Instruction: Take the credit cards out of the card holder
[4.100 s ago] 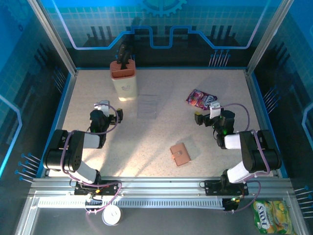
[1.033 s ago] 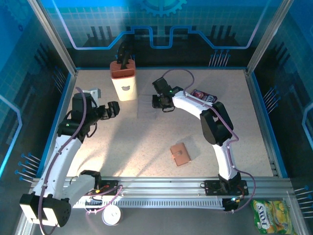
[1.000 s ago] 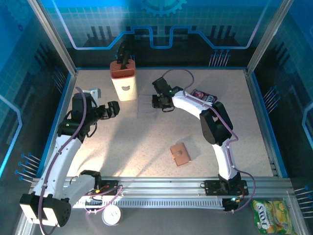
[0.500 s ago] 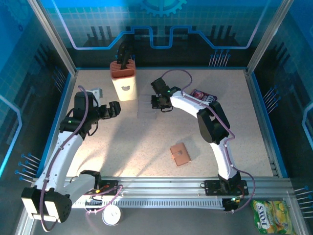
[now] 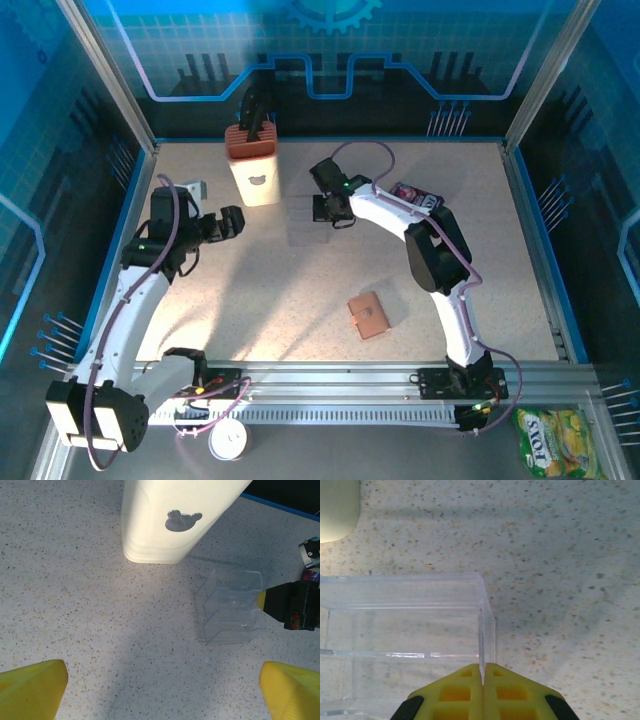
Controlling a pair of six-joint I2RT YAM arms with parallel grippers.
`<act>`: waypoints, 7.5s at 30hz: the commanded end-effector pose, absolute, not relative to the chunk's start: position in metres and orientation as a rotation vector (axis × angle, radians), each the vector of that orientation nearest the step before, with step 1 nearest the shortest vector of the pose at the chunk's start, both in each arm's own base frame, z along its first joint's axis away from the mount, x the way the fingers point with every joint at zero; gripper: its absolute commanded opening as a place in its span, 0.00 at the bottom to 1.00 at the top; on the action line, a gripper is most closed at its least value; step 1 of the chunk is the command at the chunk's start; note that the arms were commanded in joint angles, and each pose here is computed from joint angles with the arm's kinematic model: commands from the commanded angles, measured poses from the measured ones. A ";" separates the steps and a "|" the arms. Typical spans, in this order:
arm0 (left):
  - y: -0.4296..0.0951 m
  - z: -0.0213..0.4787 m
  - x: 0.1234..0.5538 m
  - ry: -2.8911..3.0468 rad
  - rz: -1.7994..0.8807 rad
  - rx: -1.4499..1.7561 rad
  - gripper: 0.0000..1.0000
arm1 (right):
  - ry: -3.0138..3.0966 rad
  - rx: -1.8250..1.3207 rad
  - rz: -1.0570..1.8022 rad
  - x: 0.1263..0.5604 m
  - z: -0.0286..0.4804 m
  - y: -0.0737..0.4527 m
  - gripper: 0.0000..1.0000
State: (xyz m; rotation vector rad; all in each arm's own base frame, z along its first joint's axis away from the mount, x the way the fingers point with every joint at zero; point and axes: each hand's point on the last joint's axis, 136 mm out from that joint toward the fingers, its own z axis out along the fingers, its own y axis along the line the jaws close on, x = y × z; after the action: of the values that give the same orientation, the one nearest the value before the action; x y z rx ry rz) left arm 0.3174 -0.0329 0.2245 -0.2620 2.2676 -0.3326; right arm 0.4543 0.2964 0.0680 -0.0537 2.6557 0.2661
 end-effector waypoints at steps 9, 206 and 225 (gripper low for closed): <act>-0.027 0.222 0.319 2.282 -0.334 -0.289 0.99 | 2.635 0.013 0.119 0.464 0.094 0.216 0.02; -0.018 0.212 0.327 2.286 -0.520 -0.381 0.99 | 3.003 -0.066 0.196 0.289 0.036 0.272 0.80; -0.083 0.169 0.330 2.439 -0.912 -0.611 0.99 | 2.937 -0.220 0.345 0.289 0.076 0.272 0.75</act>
State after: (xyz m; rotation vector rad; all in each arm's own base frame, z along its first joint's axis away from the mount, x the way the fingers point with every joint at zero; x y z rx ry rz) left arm 0.3338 -0.0574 0.1772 -0.5450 2.4210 -0.7528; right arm 0.2926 0.2760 0.0616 -0.1786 2.9482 0.3043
